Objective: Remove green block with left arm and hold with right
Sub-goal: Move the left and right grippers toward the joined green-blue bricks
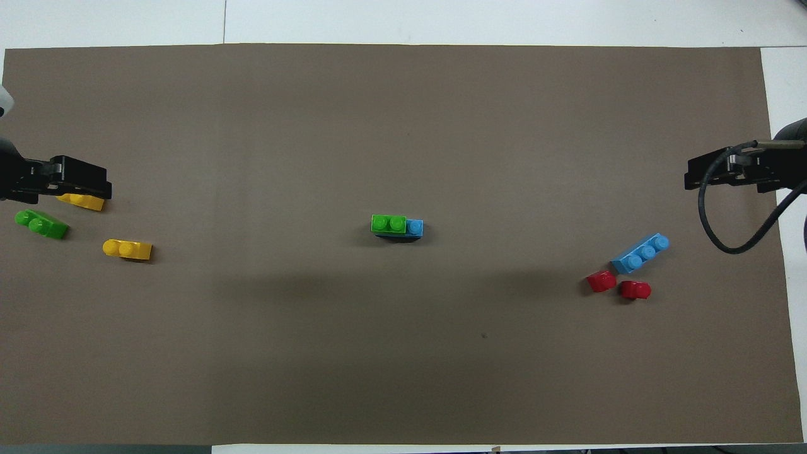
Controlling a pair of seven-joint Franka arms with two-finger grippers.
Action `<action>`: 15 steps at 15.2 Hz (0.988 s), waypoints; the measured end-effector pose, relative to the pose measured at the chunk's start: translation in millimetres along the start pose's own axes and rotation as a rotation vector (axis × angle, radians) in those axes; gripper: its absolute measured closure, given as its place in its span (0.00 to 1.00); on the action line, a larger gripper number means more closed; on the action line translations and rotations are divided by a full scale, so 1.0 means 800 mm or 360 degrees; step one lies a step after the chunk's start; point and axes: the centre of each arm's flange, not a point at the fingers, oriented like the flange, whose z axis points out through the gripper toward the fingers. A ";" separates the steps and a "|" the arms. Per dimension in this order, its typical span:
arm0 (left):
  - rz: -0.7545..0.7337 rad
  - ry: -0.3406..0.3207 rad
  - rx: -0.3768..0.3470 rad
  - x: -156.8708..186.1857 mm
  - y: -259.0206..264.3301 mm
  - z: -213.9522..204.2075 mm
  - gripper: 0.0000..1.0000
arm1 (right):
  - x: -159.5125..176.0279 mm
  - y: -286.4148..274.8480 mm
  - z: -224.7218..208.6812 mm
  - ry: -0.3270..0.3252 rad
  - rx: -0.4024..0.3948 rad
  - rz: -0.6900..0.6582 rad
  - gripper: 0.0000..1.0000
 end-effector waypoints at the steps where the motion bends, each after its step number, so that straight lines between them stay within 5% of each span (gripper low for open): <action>1: 0.0000 0.0001 0.0000 0.000 0.000 0.000 0.00 | 0.000 0.000 0.000 0.0000 0.0000 0.0000 0.00; 6: 0.0000 0.0007 0.0000 0.001 0.000 -0.001 0.00 | -0.001 -0.007 0.003 -0.0016 0.0043 0.0170 0.00; 12: -0.0204 0.0012 -0.0006 0.002 0.007 0.004 0.00 | -0.017 -0.144 0.034 -0.0149 0.0223 0.1132 0.05; 15: -0.0562 0.0048 -0.0045 0.005 0.047 0.015 0.00 | -0.010 -0.183 0.094 -0.0375 0.0368 0.1657 0.09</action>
